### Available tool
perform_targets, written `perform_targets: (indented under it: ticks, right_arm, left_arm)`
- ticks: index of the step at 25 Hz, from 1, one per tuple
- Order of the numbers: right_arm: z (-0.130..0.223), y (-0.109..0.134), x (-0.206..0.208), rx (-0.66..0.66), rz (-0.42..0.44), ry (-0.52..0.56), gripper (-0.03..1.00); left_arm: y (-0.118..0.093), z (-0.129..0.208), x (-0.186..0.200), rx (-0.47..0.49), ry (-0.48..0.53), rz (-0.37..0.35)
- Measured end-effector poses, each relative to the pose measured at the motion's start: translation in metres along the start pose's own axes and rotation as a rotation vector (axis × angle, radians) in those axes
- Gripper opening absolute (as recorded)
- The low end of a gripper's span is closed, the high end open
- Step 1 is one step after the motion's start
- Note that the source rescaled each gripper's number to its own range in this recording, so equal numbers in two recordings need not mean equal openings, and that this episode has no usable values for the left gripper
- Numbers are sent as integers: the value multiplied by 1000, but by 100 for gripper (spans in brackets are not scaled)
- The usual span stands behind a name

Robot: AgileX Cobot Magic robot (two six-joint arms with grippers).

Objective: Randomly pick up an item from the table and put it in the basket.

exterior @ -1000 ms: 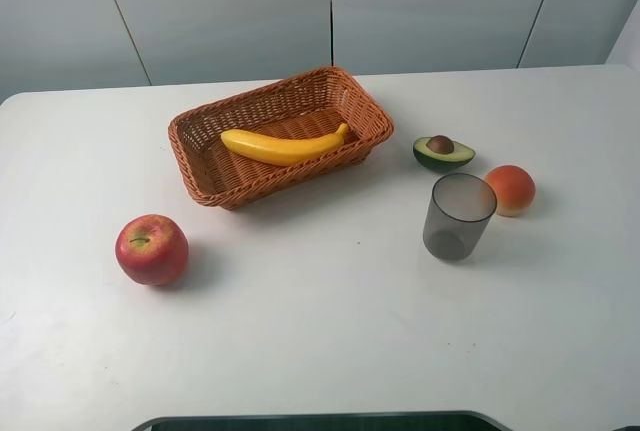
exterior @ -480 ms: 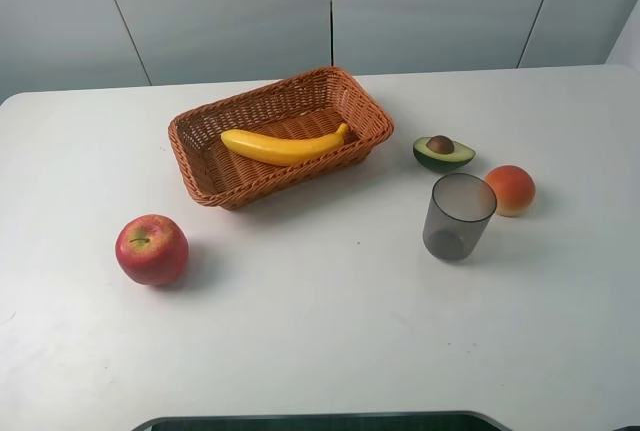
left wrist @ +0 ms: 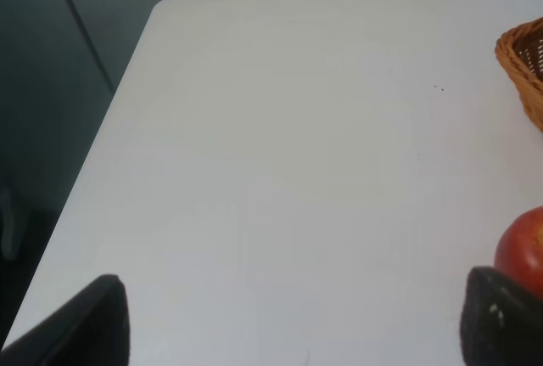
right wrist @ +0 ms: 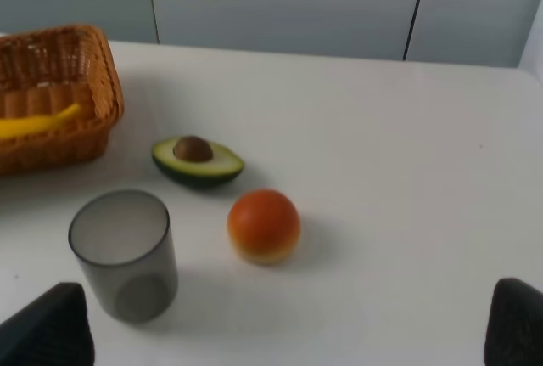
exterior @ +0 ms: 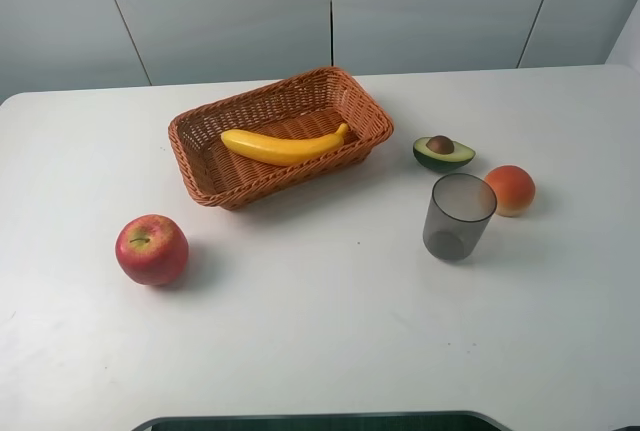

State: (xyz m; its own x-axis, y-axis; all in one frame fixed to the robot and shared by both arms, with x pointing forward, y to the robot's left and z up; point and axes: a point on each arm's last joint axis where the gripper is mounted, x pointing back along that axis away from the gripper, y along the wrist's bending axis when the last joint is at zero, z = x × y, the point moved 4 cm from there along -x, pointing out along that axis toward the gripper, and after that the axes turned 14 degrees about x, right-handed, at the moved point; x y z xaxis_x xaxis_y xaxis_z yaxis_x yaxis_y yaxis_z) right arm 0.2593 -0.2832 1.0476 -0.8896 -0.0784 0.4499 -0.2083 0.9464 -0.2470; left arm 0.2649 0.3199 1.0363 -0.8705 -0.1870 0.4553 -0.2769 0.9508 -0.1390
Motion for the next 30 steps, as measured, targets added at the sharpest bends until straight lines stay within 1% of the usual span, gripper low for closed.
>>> perform_targets:
  ticks: [3, 18, 22, 26, 30]
  right_arm:
    - [9, 2, -10, -5, -12, 35, 100]
    - [9, 1, -12, -29, -9, 29, 100]
    - [10, -3, -12, -61, 21, 39, 100]
    - [11, -2, -11, -48, -11, 32, 100]
    - [11, -2, -11, -46, -19, 28, 100]
  left_arm:
    - [0, 0, 0, 0, 0, 0]
    - [0, 0, 0, 0, 0, 0]
    - [0, 0, 0, 0, 0, 0]
    - [0, 0, 0, 0, 0, 0]
    - [0, 0, 0, 0, 0, 0]
